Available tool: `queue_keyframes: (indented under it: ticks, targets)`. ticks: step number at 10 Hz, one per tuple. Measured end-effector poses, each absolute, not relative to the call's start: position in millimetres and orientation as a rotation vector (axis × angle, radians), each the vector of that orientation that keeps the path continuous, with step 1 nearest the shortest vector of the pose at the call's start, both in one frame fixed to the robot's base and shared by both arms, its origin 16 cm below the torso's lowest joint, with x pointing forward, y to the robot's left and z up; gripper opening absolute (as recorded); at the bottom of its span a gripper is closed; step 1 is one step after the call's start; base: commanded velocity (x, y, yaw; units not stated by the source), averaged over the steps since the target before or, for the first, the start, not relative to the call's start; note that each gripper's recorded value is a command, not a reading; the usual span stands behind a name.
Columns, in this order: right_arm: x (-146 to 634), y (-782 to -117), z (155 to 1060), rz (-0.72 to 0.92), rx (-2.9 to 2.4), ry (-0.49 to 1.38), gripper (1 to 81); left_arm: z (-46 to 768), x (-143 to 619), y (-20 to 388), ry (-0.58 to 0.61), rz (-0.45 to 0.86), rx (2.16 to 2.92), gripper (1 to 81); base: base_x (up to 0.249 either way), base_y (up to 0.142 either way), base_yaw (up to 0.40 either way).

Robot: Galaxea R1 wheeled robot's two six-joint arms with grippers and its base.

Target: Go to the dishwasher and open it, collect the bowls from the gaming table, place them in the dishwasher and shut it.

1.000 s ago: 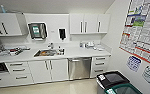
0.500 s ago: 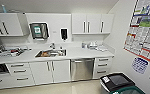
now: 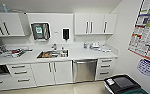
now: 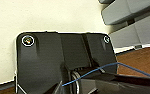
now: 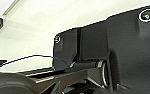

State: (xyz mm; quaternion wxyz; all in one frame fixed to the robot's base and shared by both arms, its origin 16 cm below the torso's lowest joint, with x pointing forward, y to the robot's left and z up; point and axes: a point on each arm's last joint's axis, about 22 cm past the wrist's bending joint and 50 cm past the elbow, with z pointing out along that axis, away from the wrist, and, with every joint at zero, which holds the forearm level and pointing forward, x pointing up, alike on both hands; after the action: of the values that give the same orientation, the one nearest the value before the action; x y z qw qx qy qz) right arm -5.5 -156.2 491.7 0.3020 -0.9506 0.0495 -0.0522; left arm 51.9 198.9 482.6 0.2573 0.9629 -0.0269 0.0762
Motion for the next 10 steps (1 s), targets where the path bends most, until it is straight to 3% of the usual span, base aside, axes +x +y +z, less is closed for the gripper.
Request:
queue_keyframes:
  ticks: [10]
  targets:
    - [-6.0,-155.8,491.5,-0.138,-2.521,0.131,81.1,482.6,52.1,199.8,-0.067,0.207,2.613,81.1,0.110,0.000,0.000]
